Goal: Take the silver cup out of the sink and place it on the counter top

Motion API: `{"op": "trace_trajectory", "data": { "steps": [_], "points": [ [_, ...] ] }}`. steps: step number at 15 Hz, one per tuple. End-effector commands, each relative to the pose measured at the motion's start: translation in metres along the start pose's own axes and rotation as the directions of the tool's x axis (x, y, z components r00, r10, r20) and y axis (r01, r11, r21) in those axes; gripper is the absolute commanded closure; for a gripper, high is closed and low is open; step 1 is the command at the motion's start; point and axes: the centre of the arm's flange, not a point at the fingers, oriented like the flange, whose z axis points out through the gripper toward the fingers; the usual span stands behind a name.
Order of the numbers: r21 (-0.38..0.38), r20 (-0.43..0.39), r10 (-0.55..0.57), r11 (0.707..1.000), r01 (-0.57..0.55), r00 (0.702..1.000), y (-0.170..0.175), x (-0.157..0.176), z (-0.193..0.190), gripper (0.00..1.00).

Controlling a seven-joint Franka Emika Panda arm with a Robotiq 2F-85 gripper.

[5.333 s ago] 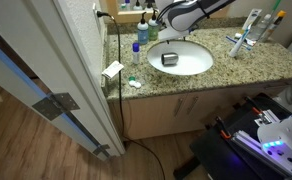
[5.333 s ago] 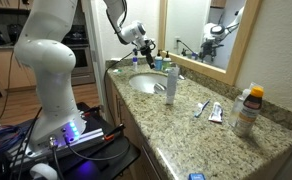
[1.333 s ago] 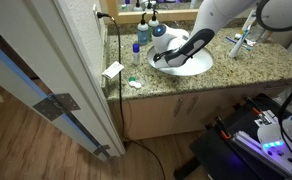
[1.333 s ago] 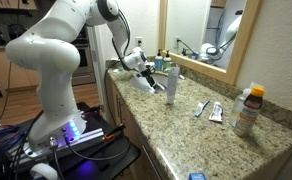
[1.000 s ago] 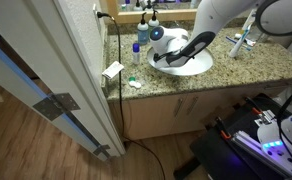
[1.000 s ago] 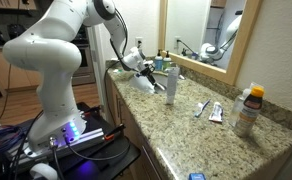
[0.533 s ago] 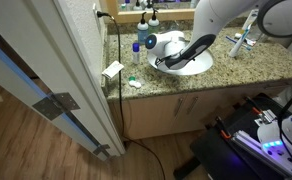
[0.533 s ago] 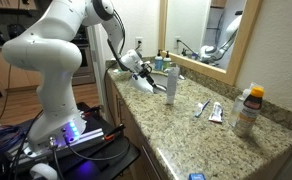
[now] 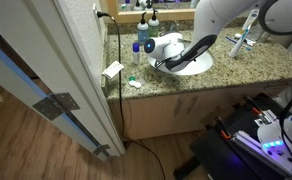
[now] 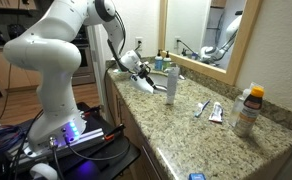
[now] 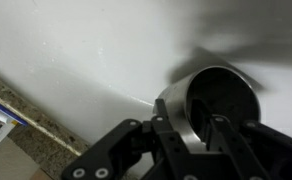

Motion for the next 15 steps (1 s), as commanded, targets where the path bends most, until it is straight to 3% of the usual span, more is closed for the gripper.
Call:
{"op": "trace_trajectory", "data": {
  "steps": [1, 2, 5, 8, 9, 12, 15],
  "points": [
    [0.003, -0.032, 0.031, 1.000, -0.031, 0.999, 0.003, 0.004, -0.002, 0.95],
    [0.007, -0.047, 0.044, 0.999, -0.044, 0.998, 0.002, 0.005, -0.002, 1.00],
    [0.012, -0.056, 0.064, 0.998, -0.063, 0.996, 0.002, 0.005, -0.002, 0.98],
    [0.067, 0.080, 0.004, 0.998, -0.009, 0.997, -0.002, -0.003, -0.004, 0.99],
    [0.092, 0.110, -0.002, 0.996, -0.008, 0.994, 0.043, 0.056, -0.028, 0.99],
    [0.162, 0.211, -0.019, 0.987, -0.015, 0.977, 0.071, 0.098, -0.045, 0.99],
    [0.256, 0.310, -0.081, 0.967, -0.001, 0.947, 0.121, 0.155, -0.073, 0.99]
  ]
}}
